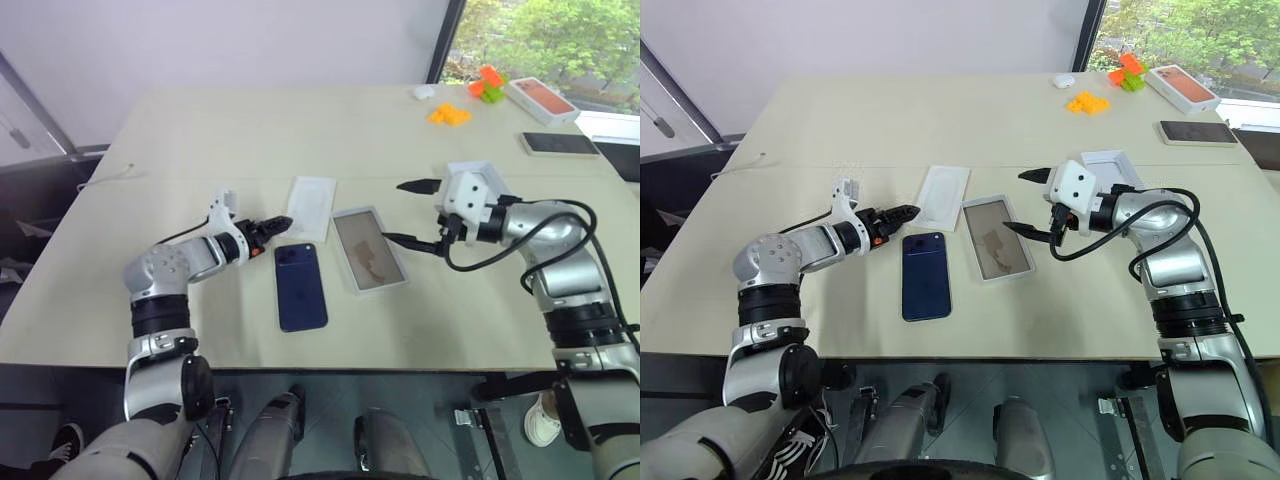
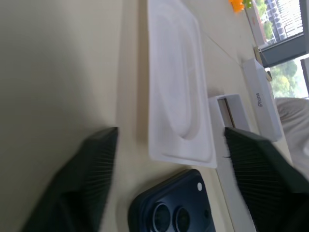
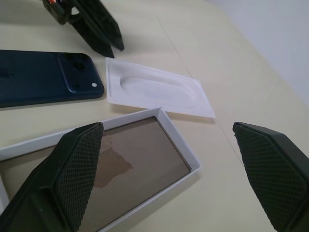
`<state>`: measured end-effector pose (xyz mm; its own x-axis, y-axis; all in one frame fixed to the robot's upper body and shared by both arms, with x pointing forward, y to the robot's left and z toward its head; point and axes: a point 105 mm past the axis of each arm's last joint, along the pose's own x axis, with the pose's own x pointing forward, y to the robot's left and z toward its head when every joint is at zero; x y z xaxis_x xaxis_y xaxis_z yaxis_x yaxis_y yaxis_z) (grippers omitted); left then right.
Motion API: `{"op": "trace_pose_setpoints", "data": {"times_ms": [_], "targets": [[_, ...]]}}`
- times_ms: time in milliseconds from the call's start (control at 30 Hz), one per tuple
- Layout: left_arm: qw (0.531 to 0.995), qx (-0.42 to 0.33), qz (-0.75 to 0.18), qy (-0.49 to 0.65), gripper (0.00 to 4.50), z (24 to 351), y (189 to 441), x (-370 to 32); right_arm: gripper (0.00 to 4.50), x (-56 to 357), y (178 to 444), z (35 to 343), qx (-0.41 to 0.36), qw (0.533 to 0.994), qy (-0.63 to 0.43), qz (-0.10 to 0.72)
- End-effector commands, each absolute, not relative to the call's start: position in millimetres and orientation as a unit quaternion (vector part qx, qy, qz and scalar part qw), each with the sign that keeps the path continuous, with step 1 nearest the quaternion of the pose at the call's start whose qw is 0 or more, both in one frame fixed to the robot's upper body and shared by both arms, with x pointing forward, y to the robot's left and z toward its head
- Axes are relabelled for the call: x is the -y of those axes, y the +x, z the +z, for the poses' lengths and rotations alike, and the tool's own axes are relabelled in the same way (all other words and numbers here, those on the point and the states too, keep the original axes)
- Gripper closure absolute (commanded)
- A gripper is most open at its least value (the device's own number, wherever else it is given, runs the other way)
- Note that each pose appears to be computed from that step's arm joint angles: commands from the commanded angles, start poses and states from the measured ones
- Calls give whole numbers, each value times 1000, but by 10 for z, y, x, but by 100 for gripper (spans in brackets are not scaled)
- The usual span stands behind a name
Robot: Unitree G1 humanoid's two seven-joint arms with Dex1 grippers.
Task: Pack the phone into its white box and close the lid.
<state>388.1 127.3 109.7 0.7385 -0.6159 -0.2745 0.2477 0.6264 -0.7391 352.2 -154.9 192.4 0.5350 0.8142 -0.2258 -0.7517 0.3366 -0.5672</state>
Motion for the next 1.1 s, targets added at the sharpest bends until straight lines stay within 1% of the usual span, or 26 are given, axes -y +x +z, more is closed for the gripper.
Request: {"op": "trace_pose_setpoints", "data": {"times_ms": [33, 100, 700, 767, 1000, 1100], "targets": [[863, -241, -255, -365, 298, 1155, 3930, -1264, 0, 1522, 3512, 2115, 82, 811, -336, 472], [863, -238, -257, -364, 391, 1161, 3944, -1257, 0, 1524, 3509, 2116, 83, 811, -336, 471], [851, -242, -260, -387, 391, 1107, 3967, -1184, 0, 1498, 3487, 2145, 88, 809, -341, 471], [848, -241, -261, -394, 447, 1112, 3968, -1174, 0, 1497, 3486, 2148, 89, 809, -341, 471], [837, -236, -269, -415, 449, 1144, 3964, -1155, 0, 1495, 3489, 2158, 91, 809, -342, 469], [834, -220, -270, -429, 449, 1220, 3969, -1203, 0, 1502, 3495, 2153, 90, 810, -341, 468]]}}
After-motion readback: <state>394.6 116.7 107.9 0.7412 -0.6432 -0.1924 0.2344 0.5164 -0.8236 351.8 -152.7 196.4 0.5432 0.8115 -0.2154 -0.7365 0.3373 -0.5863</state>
